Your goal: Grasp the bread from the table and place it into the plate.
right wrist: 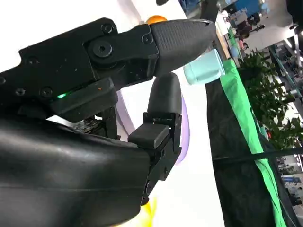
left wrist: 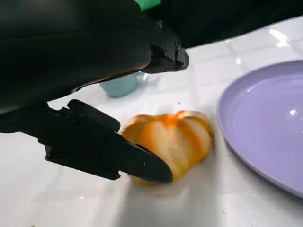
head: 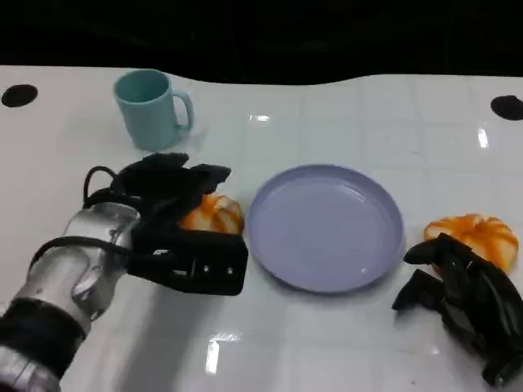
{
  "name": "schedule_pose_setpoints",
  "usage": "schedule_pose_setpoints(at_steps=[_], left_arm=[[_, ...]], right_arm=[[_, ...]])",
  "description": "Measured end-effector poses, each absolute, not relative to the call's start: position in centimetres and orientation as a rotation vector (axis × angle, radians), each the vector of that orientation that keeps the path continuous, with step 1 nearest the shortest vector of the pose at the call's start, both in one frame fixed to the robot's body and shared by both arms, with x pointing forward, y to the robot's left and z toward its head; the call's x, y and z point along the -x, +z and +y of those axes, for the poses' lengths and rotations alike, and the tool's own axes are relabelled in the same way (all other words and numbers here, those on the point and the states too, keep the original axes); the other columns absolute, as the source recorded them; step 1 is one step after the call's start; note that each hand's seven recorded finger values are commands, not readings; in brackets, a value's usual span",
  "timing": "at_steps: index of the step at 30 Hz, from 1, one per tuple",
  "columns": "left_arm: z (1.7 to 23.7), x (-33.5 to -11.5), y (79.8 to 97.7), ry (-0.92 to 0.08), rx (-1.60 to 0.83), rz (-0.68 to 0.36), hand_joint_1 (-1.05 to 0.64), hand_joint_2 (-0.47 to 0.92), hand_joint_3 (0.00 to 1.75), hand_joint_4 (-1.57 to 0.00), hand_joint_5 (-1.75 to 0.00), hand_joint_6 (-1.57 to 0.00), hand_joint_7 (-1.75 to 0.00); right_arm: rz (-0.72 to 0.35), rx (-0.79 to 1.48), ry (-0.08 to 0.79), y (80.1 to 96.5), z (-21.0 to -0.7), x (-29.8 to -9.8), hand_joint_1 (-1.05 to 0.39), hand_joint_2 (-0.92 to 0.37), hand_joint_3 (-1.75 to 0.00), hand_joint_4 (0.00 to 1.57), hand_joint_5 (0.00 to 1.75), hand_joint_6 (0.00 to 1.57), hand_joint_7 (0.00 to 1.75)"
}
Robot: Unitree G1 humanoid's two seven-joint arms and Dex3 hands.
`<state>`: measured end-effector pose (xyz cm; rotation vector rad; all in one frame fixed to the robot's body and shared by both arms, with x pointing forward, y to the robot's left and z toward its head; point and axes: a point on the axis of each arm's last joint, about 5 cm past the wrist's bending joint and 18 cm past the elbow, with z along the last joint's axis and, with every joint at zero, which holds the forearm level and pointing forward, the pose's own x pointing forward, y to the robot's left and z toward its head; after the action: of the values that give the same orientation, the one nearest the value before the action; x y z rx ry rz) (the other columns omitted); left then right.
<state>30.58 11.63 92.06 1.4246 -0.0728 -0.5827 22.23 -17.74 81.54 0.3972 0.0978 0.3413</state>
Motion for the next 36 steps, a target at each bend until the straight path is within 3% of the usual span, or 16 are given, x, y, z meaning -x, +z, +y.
schedule_pose_setpoints(at_steps=[8,15,21,22,23,25,26,27,28,30,36], left_arm=[[11.2,-31.6,89.7,-0.638,-1.452,0.088,-0.54,0.76,0.00,-0.08,-0.04,-0.17,0.00],[10.8,-31.8,89.3,-0.665,-1.450,0.112,-0.54,0.76,0.01,-0.12,-0.05,-0.20,-0.01],[10.5,-31.6,88.8,-0.622,-1.444,0.077,-0.32,0.91,0.05,-0.42,-0.19,-0.47,-0.10],[10.6,-31.5,88.7,-0.606,-1.423,0.069,-0.31,0.91,0.06,-0.63,-0.52,-0.76,-0.21],[10.7,-31.5,88.6,-0.589,-1.401,0.064,-0.31,0.92,0.05,-0.72,-0.86,-0.97,-0.26],[10.7,-31.5,88.6,-0.551,-1.363,0.053,-0.31,0.92,0.04,-0.76,-1.04,-1.08,-0.28],[10.7,-31.5,88.6,-0.539,-1.349,0.051,-0.28,0.91,0.29,-0.76,-1.46,-0.85,-1.08],[10.8,-31.5,88.6,-0.527,-1.342,0.043,-0.27,0.92,0.39,-0.75,-1.60,-0.70,-1.41],[10.8,-31.5,88.6,-0.508,-1.335,0.028,-0.26,0.92,0.45,-0.75,-1.67,-0.63,-1.57],[10.8,-31.4,88.5,-0.484,-1.325,0.007,-0.29,0.92,0.55,-0.72,-1.73,-0.52,-1.71],[10.9,-31.0,87.9,-0.459,-1.322,0.006,-0.29,0.92,0.58,-0.72,-1.75,-0.49,-1.75]], right_arm=[[0.092,-0.400,0.341,81.5,-17.8,-22.1,-0.54,-0.92,-0.26,0.66,1.55,0.60,1.24],[0.100,-0.407,0.341,81.5,-17.8,-22.0,-0.53,-0.92,-0.23,0.67,1.55,0.62,1.24],[0.119,-0.422,0.340,81.7,-17.8,-22.1,-0.53,-0.92,-0.22,0.64,1.57,0.60,1.23],[0.119,-0.423,0.341,81.7,-17.8,-22.0,-0.52,-0.92,-0.23,0.64,1.57,0.60,1.23],[0.119,-0.424,0.341,81.7,-17.8,-22.0,-0.52,-0.92,-0.23,0.64,1.58,0.60,1.24],[0.118,-0.427,0.341,81.7,-17.8,-22.0,-0.52,-0.92,-0.23,0.64,1.58,0.60,1.24],[0.118,-0.428,0.342,81.7,-17.8,-22.0,-0.52,-0.92,-0.23,0.63,1.58,0.59,1.24],[0.118,-0.430,0.343,81.7,-17.8,-22.0,-0.53,-0.92,-0.23,0.63,1.57,0.58,1.23],[0.118,-0.432,0.344,81.7,-17.8,-22.0,-0.53,-0.92,-0.22,0.63,1.57,0.58,1.23],[0.121,-0.437,0.347,81.7,-17.7,-22.1,-0.54,-0.92,-0.20,0.64,1.58,0.59,1.24],[0.131,-0.442,0.345,81.8,-17.7,-22.2,-0.55,-0.92,-0.19,0.64,1.57,0.60,1.24]])
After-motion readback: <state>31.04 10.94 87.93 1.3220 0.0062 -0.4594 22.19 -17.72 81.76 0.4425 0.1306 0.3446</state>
